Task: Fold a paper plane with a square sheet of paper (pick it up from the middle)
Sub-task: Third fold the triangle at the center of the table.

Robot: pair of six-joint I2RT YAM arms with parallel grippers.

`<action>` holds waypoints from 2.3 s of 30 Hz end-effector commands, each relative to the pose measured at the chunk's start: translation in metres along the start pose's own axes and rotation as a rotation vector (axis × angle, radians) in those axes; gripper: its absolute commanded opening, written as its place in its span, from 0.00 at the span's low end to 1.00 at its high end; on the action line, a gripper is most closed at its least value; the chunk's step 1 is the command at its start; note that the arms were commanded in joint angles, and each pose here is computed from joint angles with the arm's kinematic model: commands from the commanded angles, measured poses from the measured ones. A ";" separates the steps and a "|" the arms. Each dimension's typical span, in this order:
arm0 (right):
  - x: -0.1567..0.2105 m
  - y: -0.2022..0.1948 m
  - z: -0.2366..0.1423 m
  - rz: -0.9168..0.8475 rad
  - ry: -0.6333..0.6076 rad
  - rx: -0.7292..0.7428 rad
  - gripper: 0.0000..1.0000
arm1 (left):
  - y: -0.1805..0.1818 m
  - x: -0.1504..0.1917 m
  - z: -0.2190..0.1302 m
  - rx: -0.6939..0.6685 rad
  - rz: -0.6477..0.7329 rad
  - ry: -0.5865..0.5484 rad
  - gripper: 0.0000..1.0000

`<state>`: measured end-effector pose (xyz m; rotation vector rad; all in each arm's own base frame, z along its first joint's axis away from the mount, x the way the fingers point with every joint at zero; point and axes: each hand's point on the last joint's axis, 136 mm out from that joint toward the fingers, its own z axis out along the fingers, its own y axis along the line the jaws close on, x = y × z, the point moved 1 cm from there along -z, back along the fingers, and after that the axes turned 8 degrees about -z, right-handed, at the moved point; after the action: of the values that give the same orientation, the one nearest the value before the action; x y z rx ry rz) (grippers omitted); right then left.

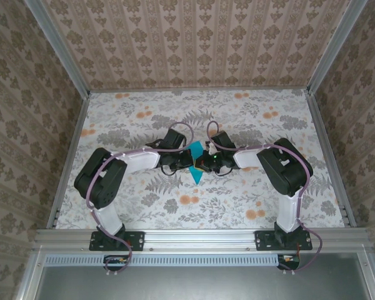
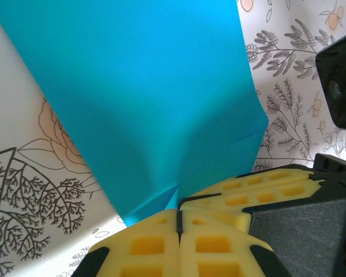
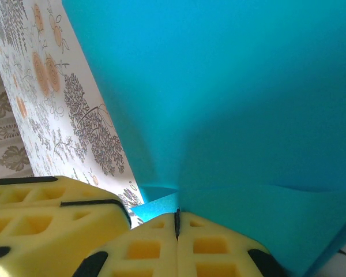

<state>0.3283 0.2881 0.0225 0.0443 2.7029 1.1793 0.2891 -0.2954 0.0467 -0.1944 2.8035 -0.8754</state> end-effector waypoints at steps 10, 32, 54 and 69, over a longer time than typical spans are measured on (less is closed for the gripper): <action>0.008 -0.018 0.001 0.047 0.022 0.081 0.04 | 0.004 0.005 0.007 -0.046 0.024 0.034 0.00; -0.011 0.005 -0.046 -0.118 -0.022 0.045 0.04 | 0.039 0.014 0.015 -0.165 0.090 0.060 0.00; -0.006 -0.024 -0.018 -0.098 0.061 0.135 0.04 | 0.036 0.011 0.019 -0.168 0.125 0.089 0.00; -0.006 -0.001 -0.032 -0.085 -0.001 0.085 0.04 | 0.039 0.008 0.024 -0.162 0.135 0.112 0.00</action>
<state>0.3225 0.2577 0.0279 -0.0199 2.7613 1.0166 0.2922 -0.2959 0.0291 0.0294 2.8612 -0.7765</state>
